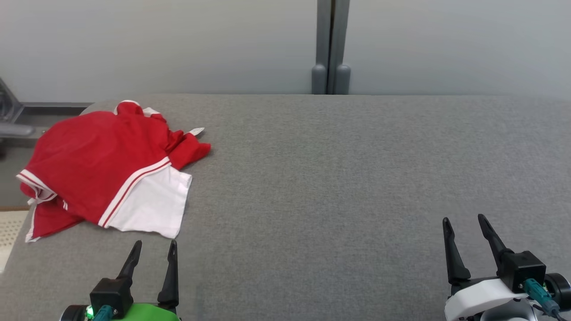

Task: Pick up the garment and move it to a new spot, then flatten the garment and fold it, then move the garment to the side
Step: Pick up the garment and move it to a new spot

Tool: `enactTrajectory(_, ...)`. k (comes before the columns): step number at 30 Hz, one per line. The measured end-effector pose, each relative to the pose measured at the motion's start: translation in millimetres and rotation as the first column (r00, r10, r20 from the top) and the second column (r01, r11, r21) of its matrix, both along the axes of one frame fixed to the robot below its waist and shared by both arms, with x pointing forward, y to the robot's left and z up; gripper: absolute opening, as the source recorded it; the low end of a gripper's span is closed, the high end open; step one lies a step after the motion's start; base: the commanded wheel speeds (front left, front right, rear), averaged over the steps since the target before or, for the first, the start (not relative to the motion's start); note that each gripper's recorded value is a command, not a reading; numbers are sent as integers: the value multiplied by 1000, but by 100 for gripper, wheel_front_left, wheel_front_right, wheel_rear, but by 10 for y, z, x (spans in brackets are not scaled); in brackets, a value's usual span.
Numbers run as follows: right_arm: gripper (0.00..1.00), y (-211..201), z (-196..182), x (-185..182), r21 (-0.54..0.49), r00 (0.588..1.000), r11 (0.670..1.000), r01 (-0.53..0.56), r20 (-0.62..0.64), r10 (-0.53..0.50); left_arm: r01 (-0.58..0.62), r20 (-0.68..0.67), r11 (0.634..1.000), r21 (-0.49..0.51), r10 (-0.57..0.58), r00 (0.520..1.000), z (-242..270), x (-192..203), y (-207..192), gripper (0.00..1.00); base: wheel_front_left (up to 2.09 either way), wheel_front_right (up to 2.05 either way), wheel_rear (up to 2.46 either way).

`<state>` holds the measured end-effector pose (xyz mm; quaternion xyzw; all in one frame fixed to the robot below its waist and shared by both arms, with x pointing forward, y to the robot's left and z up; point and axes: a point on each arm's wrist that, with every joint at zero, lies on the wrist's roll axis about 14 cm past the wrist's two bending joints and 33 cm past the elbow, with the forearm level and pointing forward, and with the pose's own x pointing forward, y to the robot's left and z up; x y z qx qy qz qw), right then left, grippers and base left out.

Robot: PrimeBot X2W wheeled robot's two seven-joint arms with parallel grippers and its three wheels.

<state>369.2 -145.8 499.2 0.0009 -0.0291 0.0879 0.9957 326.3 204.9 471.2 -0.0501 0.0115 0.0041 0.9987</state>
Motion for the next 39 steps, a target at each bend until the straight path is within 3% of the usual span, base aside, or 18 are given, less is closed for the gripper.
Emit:
enactTrajectory(9, 100, 631, -43, 125, 5, 983, 983, -184, -17, 184, -181, -29, 983, -12, 181, 983, -108, -442, 481, 100, 0, 0, 0)
enactTrajectory(16, 100, 1293, 40, 187, 6, 932, 932, -363, 3, 363, -332, -40, 943, -19, 331, 943, -159, -869, 850, 100, 0, 0, 0)
enactTrajectory(20, 100, 1524, 43, 174, 5, 906, 906, -424, 4, 424, -359, -52, 932, -50, 356, 933, -197, -949, 886, 100, 0, 0, 0)
enactTrajectory(25, 100, 1717, 109, 276, -26, 884, 885, -465, 33, 466, -323, -12, 943, -74, 323, 946, -2, -633, 979, 100, 0, 0, 0)
enactTrajectory(30, 100, 1963, 299, 539, -71, 857, 864, -498, 110, 503, -304, 15, 950, -78, 306, 952, 378, -118, 1337, 100, 0, 0, 0)
enactTrajectory(39, 100, 2086, 29, 1028, -75, 857, 862, -501, 102, 506, -205, -145, 978, 20, 206, 968, 557, 814, 1681, 100, 0, 0, 0)
